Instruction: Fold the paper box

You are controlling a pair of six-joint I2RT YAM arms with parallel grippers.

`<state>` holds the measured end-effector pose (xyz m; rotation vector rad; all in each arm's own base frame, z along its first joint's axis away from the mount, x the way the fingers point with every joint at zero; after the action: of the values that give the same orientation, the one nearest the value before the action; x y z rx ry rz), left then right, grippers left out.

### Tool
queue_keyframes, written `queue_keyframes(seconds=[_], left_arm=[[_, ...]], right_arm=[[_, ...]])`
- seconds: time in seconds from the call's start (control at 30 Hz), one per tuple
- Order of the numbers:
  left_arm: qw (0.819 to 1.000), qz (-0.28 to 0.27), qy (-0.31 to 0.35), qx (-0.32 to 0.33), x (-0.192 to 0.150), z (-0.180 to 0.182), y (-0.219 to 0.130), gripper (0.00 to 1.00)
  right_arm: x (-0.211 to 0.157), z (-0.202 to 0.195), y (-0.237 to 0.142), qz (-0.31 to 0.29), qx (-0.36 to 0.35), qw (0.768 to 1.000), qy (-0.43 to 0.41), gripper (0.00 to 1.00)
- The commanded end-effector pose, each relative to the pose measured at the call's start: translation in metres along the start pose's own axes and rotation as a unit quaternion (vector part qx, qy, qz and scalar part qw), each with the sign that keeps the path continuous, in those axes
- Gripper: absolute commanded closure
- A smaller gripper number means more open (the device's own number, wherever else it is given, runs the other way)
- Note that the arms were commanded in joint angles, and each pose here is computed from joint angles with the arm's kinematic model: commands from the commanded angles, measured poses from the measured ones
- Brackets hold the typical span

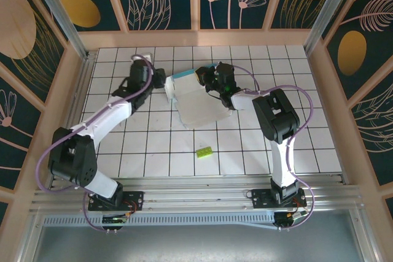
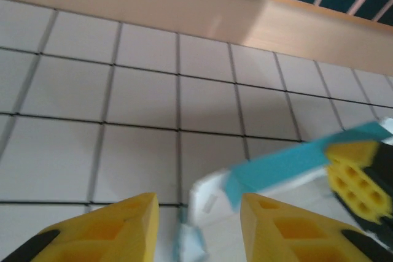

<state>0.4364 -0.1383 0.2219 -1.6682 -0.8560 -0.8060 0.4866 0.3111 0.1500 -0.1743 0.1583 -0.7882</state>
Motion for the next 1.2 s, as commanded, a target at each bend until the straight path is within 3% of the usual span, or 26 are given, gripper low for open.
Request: queue_keyframes(seconds=[0.0, 0.23, 0.43, 0.77, 1.07, 1.17], left_arm=[[0.996, 0.077, 0.037, -0.032, -0.025, 0.018, 0.015, 0.60], [0.983, 0.146, 0.088, -0.073, -0.066, 0.027, 0.064, 0.69], [0.975, 0.177, 0.077, -0.108, -0.080, 0.019, 0.095, 0.69], [0.954, 0.188, 0.047, -0.231, -0.089, -0.016, 0.088, 0.70], [0.936, 0.182, 0.011, -0.301, -0.084, -0.037, 0.085, 0.69], [0.939, 0.188, 0.022, -0.287, -0.092, -0.031, 0.083, 0.66]], right_arm=[[-0.003, -0.015, -0.006, 0.004, -0.035, 0.999, -0.002, 0.93], [-0.004, -0.009, -0.010, 0.006, -0.030, 0.999, -0.009, 0.93], [-0.005, -0.009, -0.011, 0.008, -0.028, 1.000, -0.009, 0.93], [-0.006, -0.009, -0.011, 0.009, -0.026, 1.000, -0.007, 0.93], [-0.006, -0.014, -0.013, 0.008, -0.030, 0.999, -0.007, 0.93], [-0.004, -0.014, -0.014, 0.005, -0.031, 0.999, -0.008, 0.93]])
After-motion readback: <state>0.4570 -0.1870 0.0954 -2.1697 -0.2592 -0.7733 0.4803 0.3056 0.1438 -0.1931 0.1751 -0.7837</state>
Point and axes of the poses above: each hand's point on the last joint's axis, 136 mm out from that joint toward the fingers, its own y axis out along the fingers, its own z axis along the line the jaws close on, x = y × z, the point moved 2 cm from there along -y, back along the fingers, and after that the axes turned 6 degrees about y, right-handed, at the moved point
